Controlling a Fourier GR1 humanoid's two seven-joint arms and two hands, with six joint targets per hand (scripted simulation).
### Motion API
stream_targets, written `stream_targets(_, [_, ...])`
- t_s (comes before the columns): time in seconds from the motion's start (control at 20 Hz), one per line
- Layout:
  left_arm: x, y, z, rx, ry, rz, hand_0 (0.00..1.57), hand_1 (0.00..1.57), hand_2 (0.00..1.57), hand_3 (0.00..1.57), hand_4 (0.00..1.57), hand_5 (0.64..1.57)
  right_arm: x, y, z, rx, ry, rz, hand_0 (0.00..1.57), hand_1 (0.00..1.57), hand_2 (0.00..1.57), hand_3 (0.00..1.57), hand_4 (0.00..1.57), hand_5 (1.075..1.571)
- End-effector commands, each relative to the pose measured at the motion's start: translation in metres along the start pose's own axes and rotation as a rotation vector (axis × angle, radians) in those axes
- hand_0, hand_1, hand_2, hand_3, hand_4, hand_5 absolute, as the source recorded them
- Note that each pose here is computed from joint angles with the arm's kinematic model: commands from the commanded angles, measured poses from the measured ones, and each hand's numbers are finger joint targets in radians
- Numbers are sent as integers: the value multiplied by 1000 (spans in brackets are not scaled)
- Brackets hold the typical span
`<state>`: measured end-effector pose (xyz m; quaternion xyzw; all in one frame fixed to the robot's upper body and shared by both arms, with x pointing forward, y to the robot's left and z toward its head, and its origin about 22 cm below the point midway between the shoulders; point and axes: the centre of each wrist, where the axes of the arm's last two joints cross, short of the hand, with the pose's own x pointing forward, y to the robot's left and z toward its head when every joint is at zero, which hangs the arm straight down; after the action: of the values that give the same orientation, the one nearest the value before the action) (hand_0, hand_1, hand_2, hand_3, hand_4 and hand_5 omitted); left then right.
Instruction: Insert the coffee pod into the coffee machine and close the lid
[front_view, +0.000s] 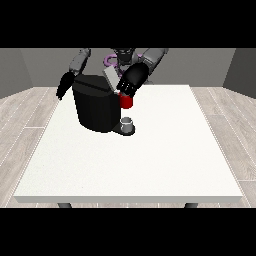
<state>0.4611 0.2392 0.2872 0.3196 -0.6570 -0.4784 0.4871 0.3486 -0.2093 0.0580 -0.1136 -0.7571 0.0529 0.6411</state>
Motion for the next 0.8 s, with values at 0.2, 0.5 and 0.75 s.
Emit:
stream_targets(0.2, [-2, 8, 2, 21, -14, -68, 1135, 1135, 1146, 998, 0, 1571, -2, -2, -2, -31, -26, 7, 0, 0, 0, 0, 0, 1571])
stream_targets(0.5, [-4, 6, 2, 73, -52, -31, 1138, 1138, 1136, 963, 0, 1571, 17, -3, -10, -23, -28, 22, 0, 0, 0, 0, 0, 1571])
stream_targets(0.75, [-12, -2, 3, 92, -55, -7, 1247, 1247, 1210, 954, 0, 1571, 3, -5, 1, 6, -19, -13, 0, 0, 0, 0, 85, 1571])
